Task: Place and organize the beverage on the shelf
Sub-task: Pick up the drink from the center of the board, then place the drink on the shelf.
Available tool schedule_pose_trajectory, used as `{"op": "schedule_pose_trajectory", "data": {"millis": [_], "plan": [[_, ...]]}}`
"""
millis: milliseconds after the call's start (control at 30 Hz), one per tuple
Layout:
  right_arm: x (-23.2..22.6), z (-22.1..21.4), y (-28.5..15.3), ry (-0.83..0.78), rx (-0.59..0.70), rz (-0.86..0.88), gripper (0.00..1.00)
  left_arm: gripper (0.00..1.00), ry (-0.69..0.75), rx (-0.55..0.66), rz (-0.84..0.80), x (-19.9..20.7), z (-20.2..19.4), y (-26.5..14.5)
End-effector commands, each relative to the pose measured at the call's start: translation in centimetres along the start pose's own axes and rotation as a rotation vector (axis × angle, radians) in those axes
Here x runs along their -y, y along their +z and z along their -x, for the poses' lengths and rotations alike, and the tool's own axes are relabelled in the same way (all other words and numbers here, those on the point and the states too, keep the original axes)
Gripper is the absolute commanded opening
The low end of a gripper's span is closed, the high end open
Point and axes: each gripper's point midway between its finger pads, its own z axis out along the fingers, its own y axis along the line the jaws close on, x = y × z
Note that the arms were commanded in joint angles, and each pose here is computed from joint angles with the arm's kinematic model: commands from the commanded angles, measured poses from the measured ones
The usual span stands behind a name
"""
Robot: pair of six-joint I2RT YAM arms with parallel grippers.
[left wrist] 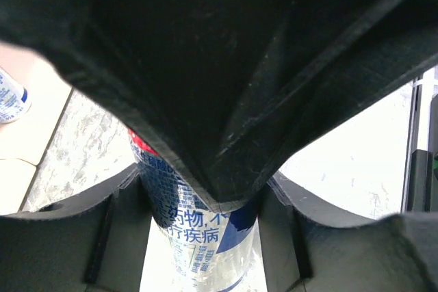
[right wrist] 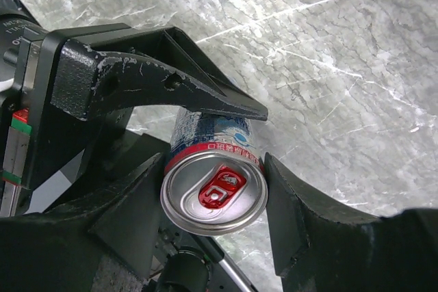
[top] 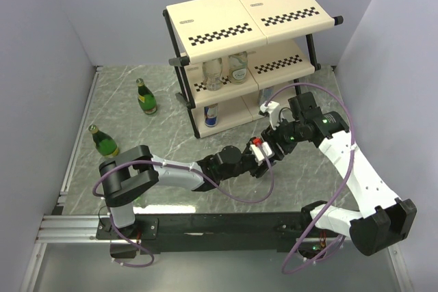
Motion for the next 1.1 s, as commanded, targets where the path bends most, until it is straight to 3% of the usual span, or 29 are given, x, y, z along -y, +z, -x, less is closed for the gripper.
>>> {"op": "schedule_pose_trajectory", "data": {"millis": [0, 67, 100, 133, 200, 233, 733, 1067], "plan": [[-0.1, 2.7, -1.0, -0.042, 0.099, -0.01, 0.0, 0.26, 0.008, 0.086, -0.009, 0.3, 4.0, 0.4], [-0.3, 2.8, -1.1, -0.046, 0.106, -0.005, 0.05, 0.05, 0.004, 0.078, -0.012, 0.4, 3.8, 0.4], [-0.3, 2.9, -1.2, -0.045, 0.111, -0.008, 0.22, 0.01, -0.002, 0.075, -0.009, 0.3, 3.7, 0.3], [-0.2, 2.9, -1.2, -0.046, 0.116, -0.011, 0.46, 0.01, -0.017, 0.079, -0.005, 0.3, 3.9, 0.2], [-0.1, 3.5, -1.6, -0.047, 0.14, -0.03, 0.66, 0.01, -0.027, 0.089, 0.005, 0.1, 3.8, -0.3], [0.0, 3.7, -1.9, -0.046, 0.148, -0.041, 0.82, 0.01, -0.039, 0.078, 0.008, 0.1, 3.1, -0.7], [0.7, 5.8, -6.3, -0.044, 0.297, -0.129, 0.86, 0.01, -0.145, 0.076, 0.107, -1.7, 1.6, -3.5], [9.1, 4.3, -7.1, 0.198, 0.463, -0.393, 0.87, 0.01, -0.274, 0.263, 0.397, -6.8, 5.0, -2.7]]}}
